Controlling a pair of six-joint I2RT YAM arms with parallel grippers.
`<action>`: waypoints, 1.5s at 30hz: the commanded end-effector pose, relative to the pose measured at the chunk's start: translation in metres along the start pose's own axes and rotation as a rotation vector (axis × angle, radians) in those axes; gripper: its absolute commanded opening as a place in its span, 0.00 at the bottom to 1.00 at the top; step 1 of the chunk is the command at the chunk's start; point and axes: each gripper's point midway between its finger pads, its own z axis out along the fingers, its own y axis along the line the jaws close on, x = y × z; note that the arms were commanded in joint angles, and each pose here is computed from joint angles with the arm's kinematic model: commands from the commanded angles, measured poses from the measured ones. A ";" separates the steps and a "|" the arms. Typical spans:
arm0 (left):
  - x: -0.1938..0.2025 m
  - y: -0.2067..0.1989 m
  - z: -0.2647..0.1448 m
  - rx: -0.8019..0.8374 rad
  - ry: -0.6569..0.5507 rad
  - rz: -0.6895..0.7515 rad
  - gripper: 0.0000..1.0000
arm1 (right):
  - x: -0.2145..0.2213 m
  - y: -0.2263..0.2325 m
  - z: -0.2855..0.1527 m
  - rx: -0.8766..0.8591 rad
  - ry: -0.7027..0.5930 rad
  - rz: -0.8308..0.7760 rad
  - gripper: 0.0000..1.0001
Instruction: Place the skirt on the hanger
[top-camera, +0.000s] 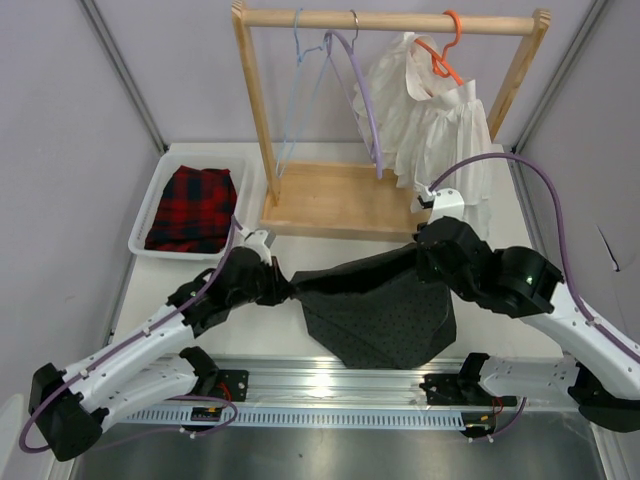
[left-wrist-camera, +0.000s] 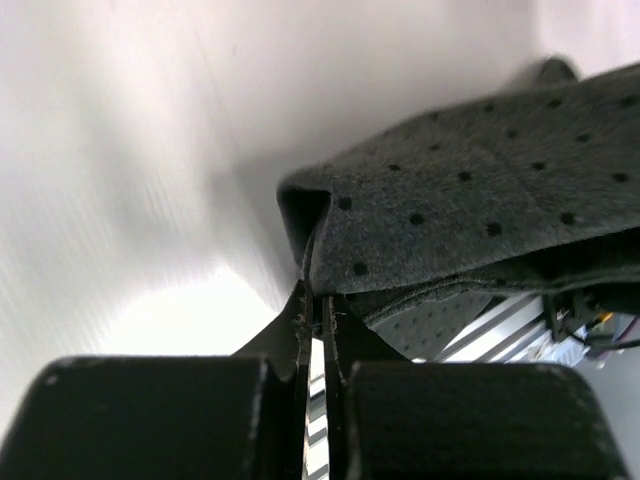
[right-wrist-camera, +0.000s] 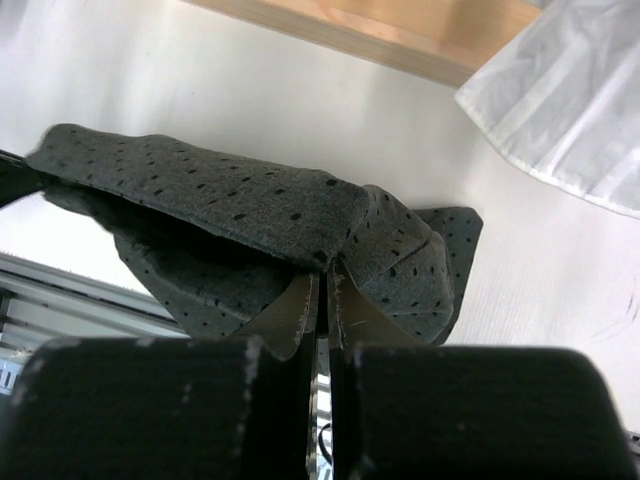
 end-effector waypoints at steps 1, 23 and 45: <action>-0.057 -0.018 -0.028 -0.014 -0.149 0.031 0.00 | -0.018 -0.016 -0.018 0.011 -0.073 0.026 0.00; -0.167 -0.078 -0.205 0.098 -0.502 0.198 0.00 | -0.099 -0.022 -0.081 -0.119 -0.265 0.056 0.00; -0.164 -0.101 -0.263 0.191 -0.456 0.166 0.00 | -0.108 0.011 -0.122 -0.367 -0.239 0.105 0.00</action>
